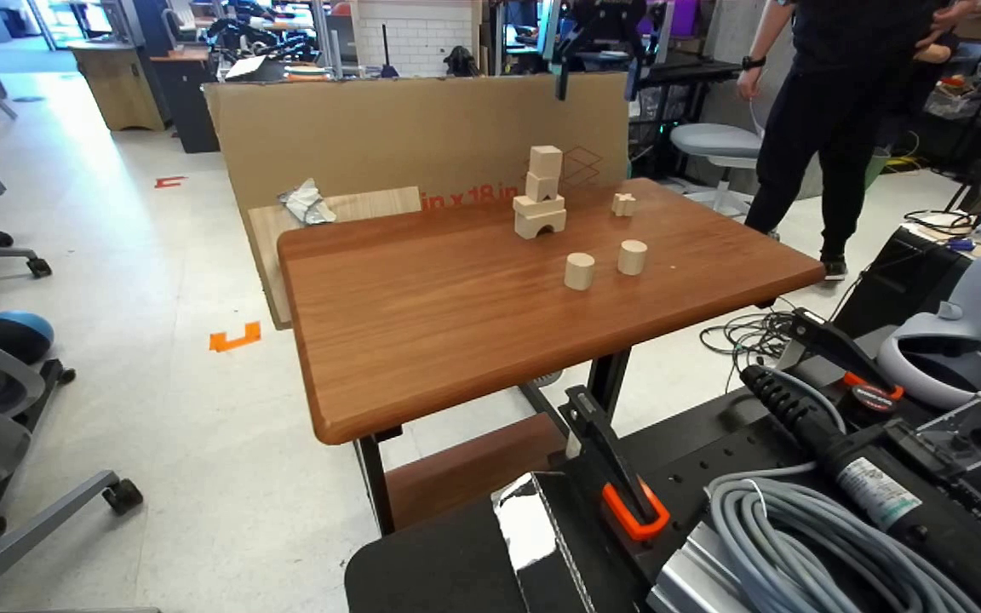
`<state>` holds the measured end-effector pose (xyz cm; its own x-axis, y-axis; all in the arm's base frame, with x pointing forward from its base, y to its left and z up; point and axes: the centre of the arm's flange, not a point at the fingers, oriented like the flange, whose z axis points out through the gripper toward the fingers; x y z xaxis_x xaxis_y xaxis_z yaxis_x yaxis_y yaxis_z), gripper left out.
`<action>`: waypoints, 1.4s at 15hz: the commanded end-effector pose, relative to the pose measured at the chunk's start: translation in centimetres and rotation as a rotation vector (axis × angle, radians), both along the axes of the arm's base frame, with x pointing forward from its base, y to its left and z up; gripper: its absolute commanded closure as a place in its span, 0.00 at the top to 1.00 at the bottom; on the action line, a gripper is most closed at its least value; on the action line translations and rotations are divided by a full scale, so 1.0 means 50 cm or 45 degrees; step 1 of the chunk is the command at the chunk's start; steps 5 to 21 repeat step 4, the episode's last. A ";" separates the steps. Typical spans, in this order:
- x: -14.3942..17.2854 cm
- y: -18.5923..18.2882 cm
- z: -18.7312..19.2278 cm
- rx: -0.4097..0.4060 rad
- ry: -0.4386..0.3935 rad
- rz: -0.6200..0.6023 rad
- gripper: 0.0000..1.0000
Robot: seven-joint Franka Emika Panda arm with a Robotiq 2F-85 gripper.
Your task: Remove the X-shaped block from the top of the stack.
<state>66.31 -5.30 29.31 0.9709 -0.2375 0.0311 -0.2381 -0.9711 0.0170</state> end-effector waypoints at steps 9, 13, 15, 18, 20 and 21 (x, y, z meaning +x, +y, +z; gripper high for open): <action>-0.112 -0.098 0.146 0.171 0.427 0.011 1.00; -0.112 -0.098 0.146 0.171 0.427 0.011 1.00; -0.112 -0.098 0.146 0.171 0.427 0.011 1.00; -0.112 -0.098 0.146 0.171 0.427 0.011 1.00; -0.112 -0.098 0.146 0.171 0.427 0.011 1.00; -0.112 -0.098 0.146 0.171 0.427 0.011 1.00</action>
